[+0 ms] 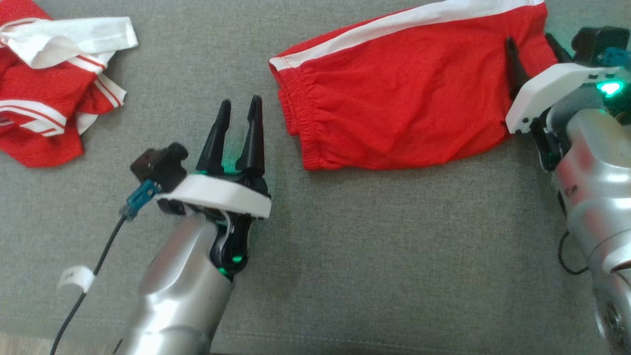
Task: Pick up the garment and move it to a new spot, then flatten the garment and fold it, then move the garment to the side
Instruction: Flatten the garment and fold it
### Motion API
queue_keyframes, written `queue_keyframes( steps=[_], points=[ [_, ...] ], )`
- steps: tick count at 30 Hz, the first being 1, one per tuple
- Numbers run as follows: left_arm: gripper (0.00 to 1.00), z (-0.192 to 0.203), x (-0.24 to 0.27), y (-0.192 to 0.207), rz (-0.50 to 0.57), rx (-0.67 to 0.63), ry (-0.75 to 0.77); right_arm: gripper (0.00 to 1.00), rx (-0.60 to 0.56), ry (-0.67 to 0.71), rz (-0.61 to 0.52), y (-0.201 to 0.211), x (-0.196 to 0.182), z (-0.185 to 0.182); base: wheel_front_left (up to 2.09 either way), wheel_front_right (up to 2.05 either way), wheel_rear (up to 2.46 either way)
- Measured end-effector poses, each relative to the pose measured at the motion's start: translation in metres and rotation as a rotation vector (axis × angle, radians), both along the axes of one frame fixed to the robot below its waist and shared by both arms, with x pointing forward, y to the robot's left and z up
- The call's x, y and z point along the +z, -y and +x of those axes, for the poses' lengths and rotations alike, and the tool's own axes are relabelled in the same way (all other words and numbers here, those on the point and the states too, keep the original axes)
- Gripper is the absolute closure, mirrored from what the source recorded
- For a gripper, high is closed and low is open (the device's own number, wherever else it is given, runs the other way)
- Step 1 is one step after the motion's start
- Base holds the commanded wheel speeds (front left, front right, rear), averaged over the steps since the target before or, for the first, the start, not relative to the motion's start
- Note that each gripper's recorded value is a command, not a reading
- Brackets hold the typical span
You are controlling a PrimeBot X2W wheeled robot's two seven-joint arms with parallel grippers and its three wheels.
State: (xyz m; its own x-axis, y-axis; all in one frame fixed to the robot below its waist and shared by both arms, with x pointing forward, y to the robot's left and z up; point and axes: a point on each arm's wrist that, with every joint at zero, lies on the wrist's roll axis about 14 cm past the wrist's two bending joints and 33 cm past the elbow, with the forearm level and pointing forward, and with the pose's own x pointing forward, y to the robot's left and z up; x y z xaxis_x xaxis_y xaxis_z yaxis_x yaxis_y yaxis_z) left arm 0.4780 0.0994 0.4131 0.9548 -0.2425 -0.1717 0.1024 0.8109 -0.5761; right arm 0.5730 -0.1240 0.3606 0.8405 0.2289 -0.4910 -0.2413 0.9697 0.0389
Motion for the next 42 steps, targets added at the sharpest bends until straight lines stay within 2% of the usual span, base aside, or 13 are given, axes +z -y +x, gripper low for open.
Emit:
queue_keyframes(
  steps=[4, 5, 6, 7, 15, 26, 31, 36, 42],
  points=[
    [0.00, -0.010, 0.000, -0.003, 0.004, 0.011, -0.002, 0.00, 0.007, -0.061, -0.004, -0.003, -0.003, -0.008, 0.00, 0.00, 0.00],
    [0.00, -0.012, 0.000, -0.004, 0.007, 0.013, -0.004, 0.18, 0.010, -0.077, -0.006, -0.004, -0.003, -0.009, 0.00, 0.00, 0.00],
    [0.00, -0.013, 0.000, -0.005, 0.015, 0.012, -0.003, 0.62, 0.012, -0.094, -0.005, -0.005, -0.004, -0.011, 0.00, 0.00, 0.00],
    [0.00, -0.014, 0.001, -0.006, 0.021, 0.013, 0.001, 1.00, 0.007, -0.109, 0.004, -0.007, -0.004, -0.012, 0.00, 0.00, 0.00],
    [0.00, -0.029, 0.011, -0.016, 0.056, 0.036, 0.024, 1.00, -0.060, -0.081, 0.092, 0.000, 0.003, -0.036, 0.00, 0.00, 0.00],
    [0.00, -0.095, 0.005, -0.023, 0.063, 0.074, -0.016, 1.00, -0.235, -0.038, 0.210, 0.040, 0.008, -0.124, 0.00, 0.00, 0.00],
    [0.00, -0.108, 0.003, -0.021, 0.062, 0.070, -0.022, 1.00, -0.262, 0.010, 0.221, 0.054, 0.020, -0.133, 0.00, 0.00, 0.00],
    [0.00, -0.110, 0.003, -0.026, 0.063, 0.086, -0.025, 1.00, -0.191, 0.101, 0.253, 0.032, 0.045, -0.113, 0.00, 0.00, 0.00],
    [0.00, -0.118, 0.001, -0.034, 0.067, 0.110, -0.034, 1.00, 0.020, 0.225, 0.335, -0.055, 0.097, -0.082, 0.00, 0.00, 0.00]
  ],
)
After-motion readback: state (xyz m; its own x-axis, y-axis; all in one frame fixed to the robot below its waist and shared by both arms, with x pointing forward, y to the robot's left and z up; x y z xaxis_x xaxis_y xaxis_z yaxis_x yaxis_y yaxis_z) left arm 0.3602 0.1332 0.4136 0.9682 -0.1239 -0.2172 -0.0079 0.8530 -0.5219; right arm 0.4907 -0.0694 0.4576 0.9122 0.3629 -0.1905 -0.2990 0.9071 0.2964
